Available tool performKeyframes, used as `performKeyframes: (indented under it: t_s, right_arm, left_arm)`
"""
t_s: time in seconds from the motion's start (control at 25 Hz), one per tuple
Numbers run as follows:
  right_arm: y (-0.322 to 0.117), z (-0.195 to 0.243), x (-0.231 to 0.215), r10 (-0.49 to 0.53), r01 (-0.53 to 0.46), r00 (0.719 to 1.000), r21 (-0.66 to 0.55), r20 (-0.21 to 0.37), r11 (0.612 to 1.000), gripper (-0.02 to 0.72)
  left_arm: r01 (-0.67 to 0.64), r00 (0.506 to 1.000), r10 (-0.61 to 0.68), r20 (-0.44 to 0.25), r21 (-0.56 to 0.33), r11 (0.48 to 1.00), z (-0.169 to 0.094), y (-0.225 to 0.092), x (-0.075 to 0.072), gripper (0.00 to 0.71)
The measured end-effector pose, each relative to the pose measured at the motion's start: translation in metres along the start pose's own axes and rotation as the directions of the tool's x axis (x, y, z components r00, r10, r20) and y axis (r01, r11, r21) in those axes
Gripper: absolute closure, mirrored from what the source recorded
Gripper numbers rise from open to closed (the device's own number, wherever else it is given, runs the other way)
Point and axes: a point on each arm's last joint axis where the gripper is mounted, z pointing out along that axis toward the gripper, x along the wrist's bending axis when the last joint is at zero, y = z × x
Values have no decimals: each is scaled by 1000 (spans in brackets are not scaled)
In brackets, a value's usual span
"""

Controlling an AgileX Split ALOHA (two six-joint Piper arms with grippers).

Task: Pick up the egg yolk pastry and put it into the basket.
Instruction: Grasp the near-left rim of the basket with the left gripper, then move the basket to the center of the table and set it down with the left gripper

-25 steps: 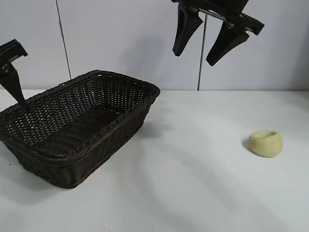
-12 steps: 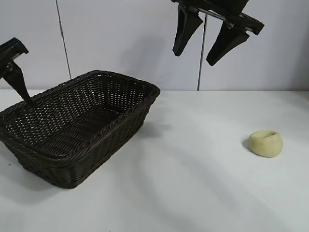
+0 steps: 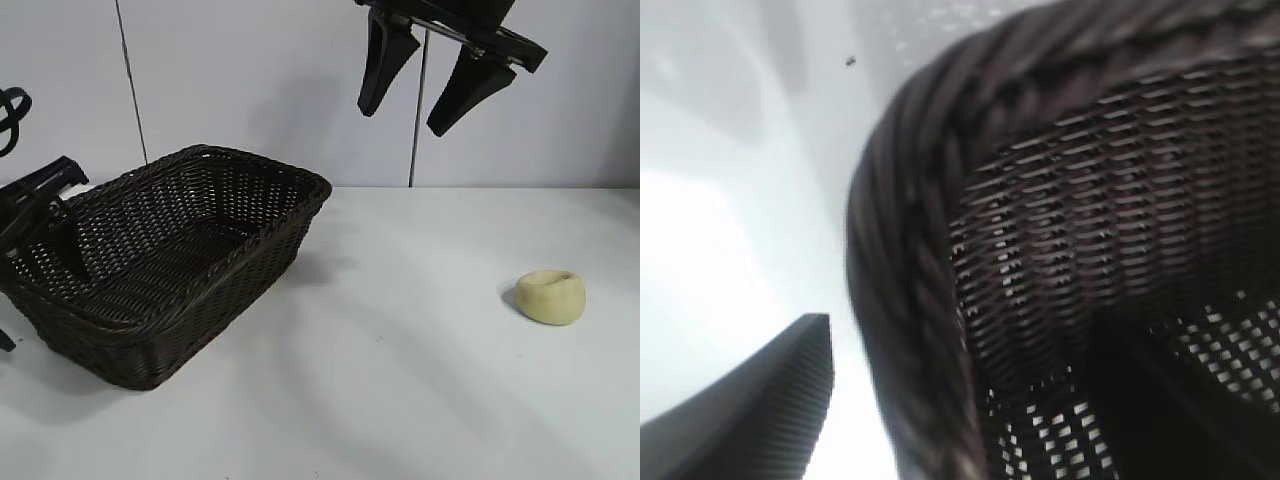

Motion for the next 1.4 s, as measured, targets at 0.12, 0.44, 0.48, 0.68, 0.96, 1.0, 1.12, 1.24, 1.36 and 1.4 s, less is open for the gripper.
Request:
performKeyframes:
  t_s: [0.12,0.44,0.48,0.68,0.96,1.0,1.12,1.24,1.36,1.4]
  right_arm:
    - [0,0,0,0,0,1000,0,0,1000,185]
    - [0,0,0,0,0,1000,0,0,1000,185]
    - [0,0,0,0,0,1000,0,0,1000,185]
    - [0,0,0,0,0,1000,0,0,1000,185]
    - [0,0,0,0,0,1000,2,0,1000,185]
    - [0,0,0,0,0,1000,2,0,1000,185]
    - [0,0,0,0,0,1000,2,0,1000,185]
    - [0,0,0,0,0,1000,2,0,1000,185]
    - [0,0,0,0,0,1000,2,0,1000,185]
    - [0,0,0,0,0,1000,2,0,1000,185]
  left_arm:
    - [27,1000,-27,12,-4,1000,0,1,-1,611]
    - [54,998,-56,24,48,997,-4,-2,-6,611]
    - [38,999,-40,29,53,998,-6,-2,-9,611]
    - [-70,995,65,76,69,995,-25,2,-31,611]
    - [-269,959,259,117,75,960,-42,6,-51,611]
    - [-293,952,283,117,79,953,-43,6,-52,611]
    - [-360,930,349,115,91,929,-46,5,-53,611]
    - [-408,911,396,116,107,907,-46,7,-58,611]
    - [-483,875,470,117,146,863,-39,12,-68,611]
    - [-517,856,503,118,157,842,-36,14,-73,611]
